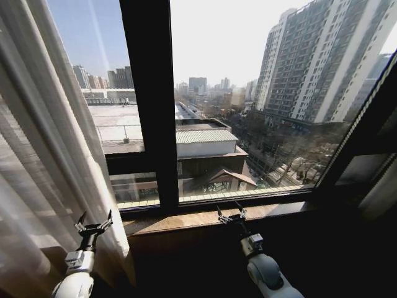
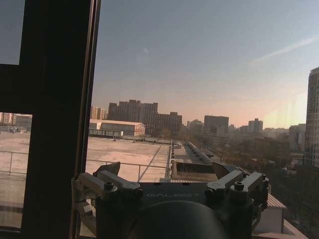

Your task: Open the curtains by pulling them apart, changing their state from closed to fully open.

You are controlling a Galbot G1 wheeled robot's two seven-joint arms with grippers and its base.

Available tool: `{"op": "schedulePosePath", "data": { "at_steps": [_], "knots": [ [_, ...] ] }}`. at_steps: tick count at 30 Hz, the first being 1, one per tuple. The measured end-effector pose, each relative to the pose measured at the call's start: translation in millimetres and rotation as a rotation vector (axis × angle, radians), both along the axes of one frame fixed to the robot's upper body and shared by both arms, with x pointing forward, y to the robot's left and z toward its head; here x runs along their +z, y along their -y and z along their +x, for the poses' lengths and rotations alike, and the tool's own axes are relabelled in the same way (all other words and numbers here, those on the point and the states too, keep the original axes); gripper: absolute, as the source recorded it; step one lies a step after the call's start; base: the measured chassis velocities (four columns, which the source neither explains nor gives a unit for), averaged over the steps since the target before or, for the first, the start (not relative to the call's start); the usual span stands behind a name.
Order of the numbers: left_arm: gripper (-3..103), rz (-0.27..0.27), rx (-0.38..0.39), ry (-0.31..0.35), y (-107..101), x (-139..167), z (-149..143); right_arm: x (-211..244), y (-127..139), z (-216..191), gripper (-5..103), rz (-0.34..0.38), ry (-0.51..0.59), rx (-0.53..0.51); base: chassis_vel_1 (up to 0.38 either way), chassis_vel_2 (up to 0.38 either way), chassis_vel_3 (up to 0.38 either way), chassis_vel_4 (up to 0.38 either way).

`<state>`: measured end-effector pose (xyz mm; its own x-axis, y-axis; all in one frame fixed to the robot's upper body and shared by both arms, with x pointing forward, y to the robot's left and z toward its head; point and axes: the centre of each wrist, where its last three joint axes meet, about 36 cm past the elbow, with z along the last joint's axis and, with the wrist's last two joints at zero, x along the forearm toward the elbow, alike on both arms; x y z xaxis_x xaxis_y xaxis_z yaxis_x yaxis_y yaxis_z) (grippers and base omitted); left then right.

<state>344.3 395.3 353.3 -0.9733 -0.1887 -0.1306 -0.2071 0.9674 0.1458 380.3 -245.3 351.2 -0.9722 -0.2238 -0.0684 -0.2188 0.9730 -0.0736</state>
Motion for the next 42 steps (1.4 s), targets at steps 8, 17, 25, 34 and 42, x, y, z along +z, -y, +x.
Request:
{"op": "schedulePosePath", "data": {
  "at_steps": [8,17,25,34,42],
  "knots": [
    [100,-0.01,-0.014,-0.008,2,-5,11,0,0,0,100,0.0,0.0,0.0,-0.029,0.028,0.019,-0.021],
    [100,0.001,0.018,-0.029,-18,-10,21,0,0,0,100,0.0,0.0,0.0,-0.037,0.031,0.035,-0.035],
    [100,0.011,0.01,-0.031,-29,-9,37,0,0,0,100,0.0,0.0,0.0,0.0,0.0,0.0,0.0],
    [100,-0.018,-0.013,-0.045,-24,-9,56,0,0,0,100,0.0,0.0,0.0,0.0,0.0,0.0,0.0],
    [83,-0.057,-0.028,-0.054,-19,-14,56,0,0,0,100,0.0,0.0,0.0,0.0,0.0,0.0,0.0]
  ]
}}
